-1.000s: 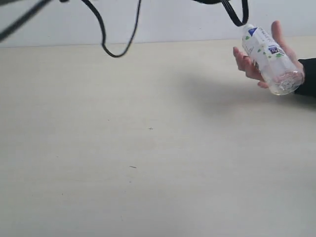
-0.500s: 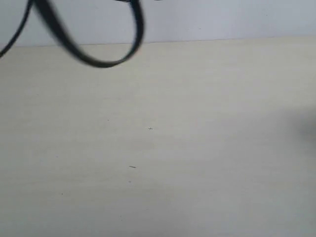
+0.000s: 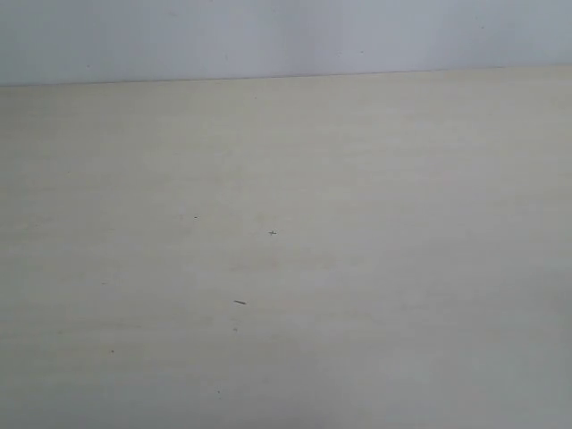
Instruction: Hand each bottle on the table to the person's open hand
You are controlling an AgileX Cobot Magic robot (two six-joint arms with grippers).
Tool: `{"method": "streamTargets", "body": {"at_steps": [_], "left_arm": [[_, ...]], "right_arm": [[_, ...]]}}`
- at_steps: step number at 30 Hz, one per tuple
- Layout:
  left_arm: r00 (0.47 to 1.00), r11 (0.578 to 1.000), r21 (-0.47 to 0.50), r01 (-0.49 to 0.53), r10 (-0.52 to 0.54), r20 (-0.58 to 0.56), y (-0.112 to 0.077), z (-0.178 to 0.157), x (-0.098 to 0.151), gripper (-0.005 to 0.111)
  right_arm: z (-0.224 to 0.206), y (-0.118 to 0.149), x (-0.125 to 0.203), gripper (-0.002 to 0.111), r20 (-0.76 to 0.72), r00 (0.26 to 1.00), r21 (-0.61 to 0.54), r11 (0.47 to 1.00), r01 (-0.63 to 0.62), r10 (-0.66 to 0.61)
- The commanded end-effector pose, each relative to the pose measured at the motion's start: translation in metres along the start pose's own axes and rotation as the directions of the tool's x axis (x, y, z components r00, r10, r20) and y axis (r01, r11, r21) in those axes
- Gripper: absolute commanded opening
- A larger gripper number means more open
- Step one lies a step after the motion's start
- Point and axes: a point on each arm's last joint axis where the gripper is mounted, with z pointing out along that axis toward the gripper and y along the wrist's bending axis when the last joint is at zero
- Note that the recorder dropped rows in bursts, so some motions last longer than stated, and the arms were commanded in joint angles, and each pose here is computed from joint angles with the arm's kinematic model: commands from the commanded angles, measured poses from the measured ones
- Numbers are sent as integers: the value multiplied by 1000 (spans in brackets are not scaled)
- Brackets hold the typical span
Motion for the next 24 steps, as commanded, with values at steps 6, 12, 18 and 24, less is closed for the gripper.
{"method": "streamTargets", "body": {"at_steps": [6, 12, 18, 24], "left_arm": [[900, 837, -375, 399, -435, -13, 101, -14, 64, 0], [832, 806, -216, 551, -511, 216, 131, -32, 111, 0], [752, 753, -171, 635, -554, 357, 147, -47, 155, 0], [663, 687, -135, 714, -602, 445, 156, -48, 191, 0]], "right_arm": [[0, -1, 1, 0, 6, 1000, 5, 1000, 9, -9], [0, -1, 1, 0, 6, 1000, 5, 1000, 9, -9], [0, -1, 1, 0, 6, 1000, 5, 1000, 9, -9], [0, -1, 1, 0, 6, 1000, 5, 1000, 9, -9]]}}
